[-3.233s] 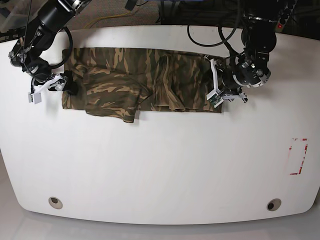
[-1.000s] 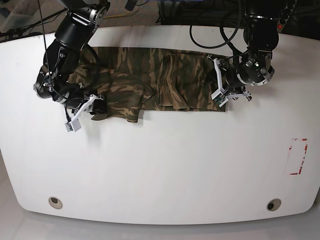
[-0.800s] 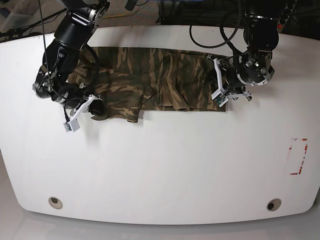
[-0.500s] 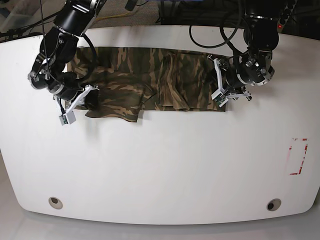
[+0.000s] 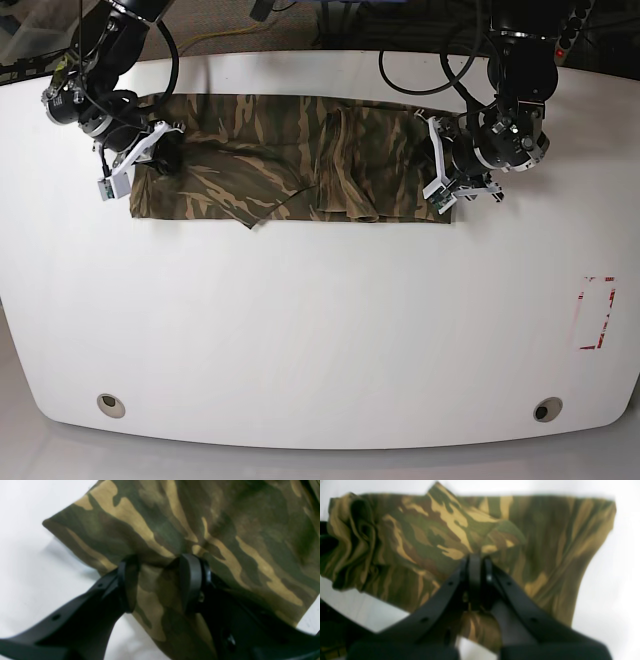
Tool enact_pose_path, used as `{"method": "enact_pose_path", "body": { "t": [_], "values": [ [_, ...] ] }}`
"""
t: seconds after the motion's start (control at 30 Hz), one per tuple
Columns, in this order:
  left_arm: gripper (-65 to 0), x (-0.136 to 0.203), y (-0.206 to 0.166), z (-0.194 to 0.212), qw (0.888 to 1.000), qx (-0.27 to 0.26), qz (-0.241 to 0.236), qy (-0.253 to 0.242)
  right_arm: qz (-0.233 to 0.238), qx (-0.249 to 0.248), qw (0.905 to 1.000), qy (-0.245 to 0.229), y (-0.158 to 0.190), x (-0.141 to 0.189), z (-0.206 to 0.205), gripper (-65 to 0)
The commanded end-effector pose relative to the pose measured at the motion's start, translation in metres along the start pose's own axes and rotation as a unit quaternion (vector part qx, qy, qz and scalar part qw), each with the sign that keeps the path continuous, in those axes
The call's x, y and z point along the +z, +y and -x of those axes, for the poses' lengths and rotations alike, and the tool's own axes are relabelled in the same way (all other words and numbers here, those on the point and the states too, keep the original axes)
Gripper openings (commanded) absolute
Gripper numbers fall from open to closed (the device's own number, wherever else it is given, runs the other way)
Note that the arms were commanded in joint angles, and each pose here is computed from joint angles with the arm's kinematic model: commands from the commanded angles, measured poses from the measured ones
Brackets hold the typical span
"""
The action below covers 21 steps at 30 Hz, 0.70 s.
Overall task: Fold the T-shirt properly
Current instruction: 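Grasp the strip's other end with the right gripper and smooth it flat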
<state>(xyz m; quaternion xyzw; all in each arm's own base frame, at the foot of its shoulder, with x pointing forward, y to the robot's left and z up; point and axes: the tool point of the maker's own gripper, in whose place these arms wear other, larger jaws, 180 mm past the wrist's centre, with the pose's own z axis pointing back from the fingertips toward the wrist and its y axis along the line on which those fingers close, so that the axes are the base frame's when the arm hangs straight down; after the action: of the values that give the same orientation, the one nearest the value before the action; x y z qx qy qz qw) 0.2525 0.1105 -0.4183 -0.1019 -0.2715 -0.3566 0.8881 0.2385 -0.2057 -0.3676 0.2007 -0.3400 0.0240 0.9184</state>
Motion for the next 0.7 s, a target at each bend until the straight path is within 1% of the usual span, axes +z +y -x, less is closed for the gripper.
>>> {"method": "enact_pose_path", "body": {
  "t": [0.0,0.1,0.13,0.17,0.2,0.3,0.37,0.43,0.5,0.57,0.63,0.67],
  "values": [
    [-40.7,0.002,0.007,0.019,0.999,-0.011,-0.014,0.046,0.002,0.007,0.9999,-0.011,-0.002,0.006,-0.002,-65.0],
    [-40.7,0.002,0.007,0.019,0.999,-0.011,-0.014,0.046,0.004,0.002,1.0000,0.000,-0.002,0.008,0.008,-65.0],
    [-40.7,0.002,0.007,0.019,0.999,-0.011,-0.014,0.046,0.006,-0.001,1.0000,0.006,-0.004,0.008,0.013,-62.6],
    [-40.7,0.002,0.007,0.019,0.999,-0.011,-0.015,0.045,0.009,-0.007,0.9998,0.015,-0.007,0.006,0.019,-57.7],
    [-40.7,0.002,0.007,0.019,0.999,-0.011,-0.015,0.045,0.019,-0.013,0.9994,0.027,-0.014,0.006,0.027,-49.9],
    [-40.7,0.002,0.007,0.019,0.999,-0.011,-0.015,0.045,0.060,-0.040,0.9965,0.041,-0.045,0.017,0.039,-33.6],
    [-40.7,0.002,0.007,0.019,0.999,-0.011,-0.015,0.045,0.083,-0.057,0.9944,0.033,-0.062,0.029,0.041,-24.9],
    [-40.7,0.002,0.007,0.019,0.999,-0.011,-0.015,0.045,0.096,-0.056,0.9934,0.028,-0.072,0.040,0.037,-20.5],
    [-40.7,0.002,0.007,0.019,0.999,-0.011,-0.015,0.045,0.089,-0.050,0.9947,0.006,-0.076,0.049,0.024,-16.0],
    [-40.7,0.002,0.007,0.019,0.999,-0.011,-0.014,0.046,0.067,-0.047,0.9964,-0.018,-0.075,0.055,0.010,-12.0],
    [-40.7,0.002,0.007,0.020,0.999,-0.010,-0.014,0.046,0.048,-0.057,0.9970,-0.023,-0.075,0.056,0.007,-8.2],
    [-40.7,0.002,0.007,0.020,0.999,-0.010,-0.014,0.046,0.035,-0.070,0.9966,-0.028,-0.077,0.055,0.007,-5.9]
  ]
}}
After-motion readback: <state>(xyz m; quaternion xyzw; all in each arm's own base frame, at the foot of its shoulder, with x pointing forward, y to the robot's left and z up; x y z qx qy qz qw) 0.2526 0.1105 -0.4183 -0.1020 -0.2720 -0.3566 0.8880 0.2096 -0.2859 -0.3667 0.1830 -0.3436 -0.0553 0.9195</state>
